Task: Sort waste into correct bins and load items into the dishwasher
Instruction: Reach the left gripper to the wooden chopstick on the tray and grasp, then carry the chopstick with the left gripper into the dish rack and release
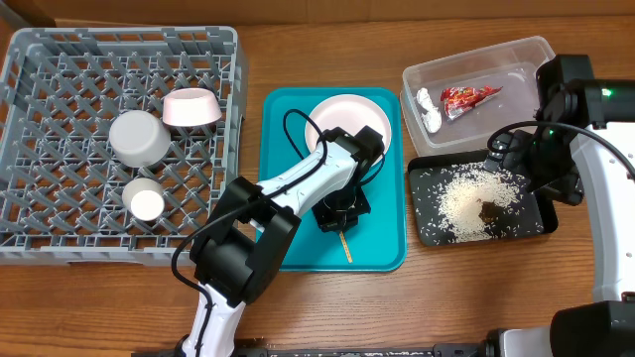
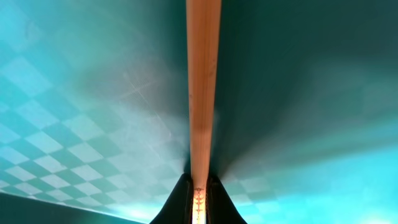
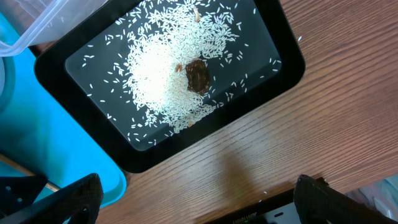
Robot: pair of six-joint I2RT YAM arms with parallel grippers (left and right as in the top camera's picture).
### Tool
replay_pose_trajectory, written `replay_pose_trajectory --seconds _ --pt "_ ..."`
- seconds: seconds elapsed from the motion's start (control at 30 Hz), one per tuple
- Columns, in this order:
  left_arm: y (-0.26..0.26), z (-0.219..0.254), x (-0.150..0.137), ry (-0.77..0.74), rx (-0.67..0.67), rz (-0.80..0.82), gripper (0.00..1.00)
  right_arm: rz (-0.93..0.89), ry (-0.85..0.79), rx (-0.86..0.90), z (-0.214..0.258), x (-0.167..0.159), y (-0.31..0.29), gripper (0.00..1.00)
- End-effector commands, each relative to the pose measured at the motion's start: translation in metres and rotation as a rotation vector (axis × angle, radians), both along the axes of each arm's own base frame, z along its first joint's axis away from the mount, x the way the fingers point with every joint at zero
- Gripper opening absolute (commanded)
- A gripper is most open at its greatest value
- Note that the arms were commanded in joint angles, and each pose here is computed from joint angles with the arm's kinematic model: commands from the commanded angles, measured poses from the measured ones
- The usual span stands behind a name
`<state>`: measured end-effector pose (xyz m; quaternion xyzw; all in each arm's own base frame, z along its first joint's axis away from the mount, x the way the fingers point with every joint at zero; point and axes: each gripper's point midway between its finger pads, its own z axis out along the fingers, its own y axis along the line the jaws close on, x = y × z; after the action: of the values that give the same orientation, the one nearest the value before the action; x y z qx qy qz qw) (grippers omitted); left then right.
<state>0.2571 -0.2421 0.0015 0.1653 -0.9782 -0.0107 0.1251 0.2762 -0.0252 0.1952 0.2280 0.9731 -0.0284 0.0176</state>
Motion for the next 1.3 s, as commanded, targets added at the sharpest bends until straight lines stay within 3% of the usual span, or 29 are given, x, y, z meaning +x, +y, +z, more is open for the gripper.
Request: replay_pose_trajectory --seconds 0.0,0.3,0.57,0.87,1.17,1.27 --pt "0.009 -0.023 -0.011 0.072 0.038 0.002 0.04 -0.009 -0.043 -0.005 0.010 0.004 -0.002 1.00" --pt "0.027 -0.004 0.006 0.048 0.018 0.047 0.04 -0.009 -0.040 -0.005 0.010 0.003 -0.002 1.00" --pt "0.066 0.063 0.051 -0.217 0.020 -0.013 0.04 -0.009 -0.040 -0.005 0.010 0.003 -0.002 1.00" --pt "0.124 0.165 0.089 -0.572 0.037 -0.368 0.04 -0.009 -0.044 -0.005 0.010 0.004 -0.002 1.00" --pt "0.207 0.176 0.110 -0.602 0.136 -0.318 0.04 -0.009 -0.044 -0.005 0.010 0.004 -0.002 1.00" --pt "0.219 0.167 0.121 -0.598 0.110 -0.326 0.04 -0.009 -0.044 -0.005 0.010 0.004 -0.002 1.00"
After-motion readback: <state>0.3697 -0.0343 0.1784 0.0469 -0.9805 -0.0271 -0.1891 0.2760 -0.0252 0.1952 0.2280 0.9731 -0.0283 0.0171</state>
